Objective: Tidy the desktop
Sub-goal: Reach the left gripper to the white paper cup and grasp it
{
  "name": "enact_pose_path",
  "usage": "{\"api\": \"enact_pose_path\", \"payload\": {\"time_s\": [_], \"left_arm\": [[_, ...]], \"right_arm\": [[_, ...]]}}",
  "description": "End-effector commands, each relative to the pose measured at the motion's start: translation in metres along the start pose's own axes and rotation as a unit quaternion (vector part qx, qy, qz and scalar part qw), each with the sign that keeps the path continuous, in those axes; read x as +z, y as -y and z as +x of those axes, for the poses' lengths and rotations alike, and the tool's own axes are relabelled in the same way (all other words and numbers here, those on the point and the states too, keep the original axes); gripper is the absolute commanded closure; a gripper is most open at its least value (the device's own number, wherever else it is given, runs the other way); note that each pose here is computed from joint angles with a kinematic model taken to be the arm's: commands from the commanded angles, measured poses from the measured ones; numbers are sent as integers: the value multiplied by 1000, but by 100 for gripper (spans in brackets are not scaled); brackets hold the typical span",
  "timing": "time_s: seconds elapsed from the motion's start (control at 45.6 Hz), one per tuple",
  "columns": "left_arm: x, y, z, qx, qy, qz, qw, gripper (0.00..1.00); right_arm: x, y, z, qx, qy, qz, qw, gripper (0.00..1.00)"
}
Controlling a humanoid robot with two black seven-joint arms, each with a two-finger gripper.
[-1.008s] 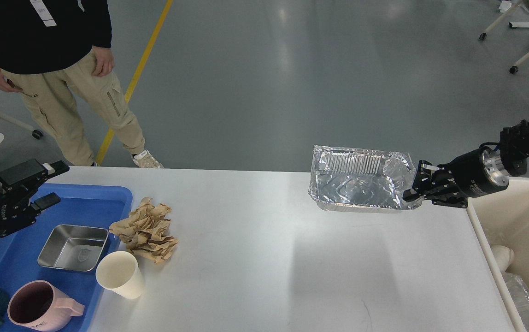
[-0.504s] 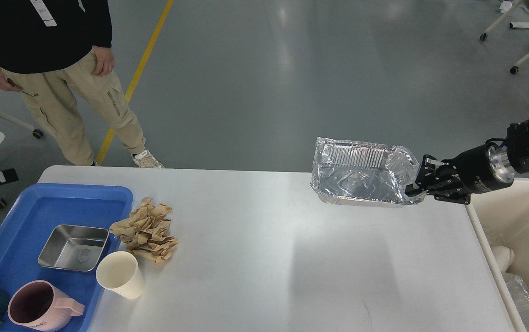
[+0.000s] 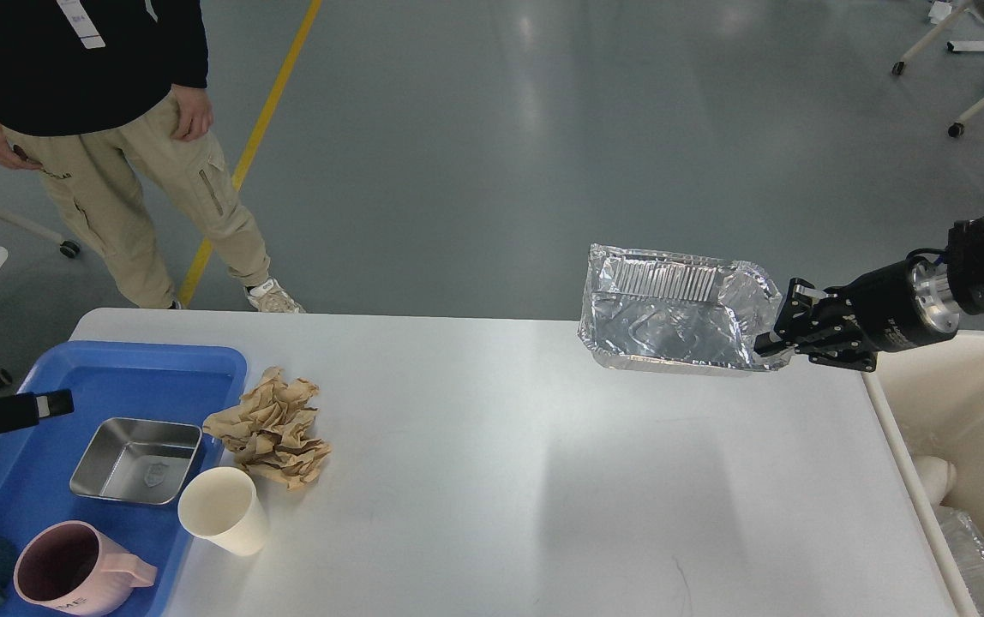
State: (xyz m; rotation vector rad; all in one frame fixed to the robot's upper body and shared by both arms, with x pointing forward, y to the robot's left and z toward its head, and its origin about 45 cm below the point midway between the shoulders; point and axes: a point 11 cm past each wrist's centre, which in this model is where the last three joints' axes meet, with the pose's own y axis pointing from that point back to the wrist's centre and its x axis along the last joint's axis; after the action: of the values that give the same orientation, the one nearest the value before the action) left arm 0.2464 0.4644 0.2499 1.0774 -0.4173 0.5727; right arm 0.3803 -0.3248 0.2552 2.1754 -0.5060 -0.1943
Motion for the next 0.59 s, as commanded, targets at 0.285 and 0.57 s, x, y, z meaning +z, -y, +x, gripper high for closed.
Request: {"api": "enact_pose_path", "payload": {"time_s": [0.285,0.57], "left_arm": [[2,54,-46,-47,87,-43,994,3],[9,74,-56,-69,152,-53,985,4]], "right_arm": [[-1,-5,2,6,2,8,1000,100],[-1,-4,2,5,3,8,1000,100]]}}
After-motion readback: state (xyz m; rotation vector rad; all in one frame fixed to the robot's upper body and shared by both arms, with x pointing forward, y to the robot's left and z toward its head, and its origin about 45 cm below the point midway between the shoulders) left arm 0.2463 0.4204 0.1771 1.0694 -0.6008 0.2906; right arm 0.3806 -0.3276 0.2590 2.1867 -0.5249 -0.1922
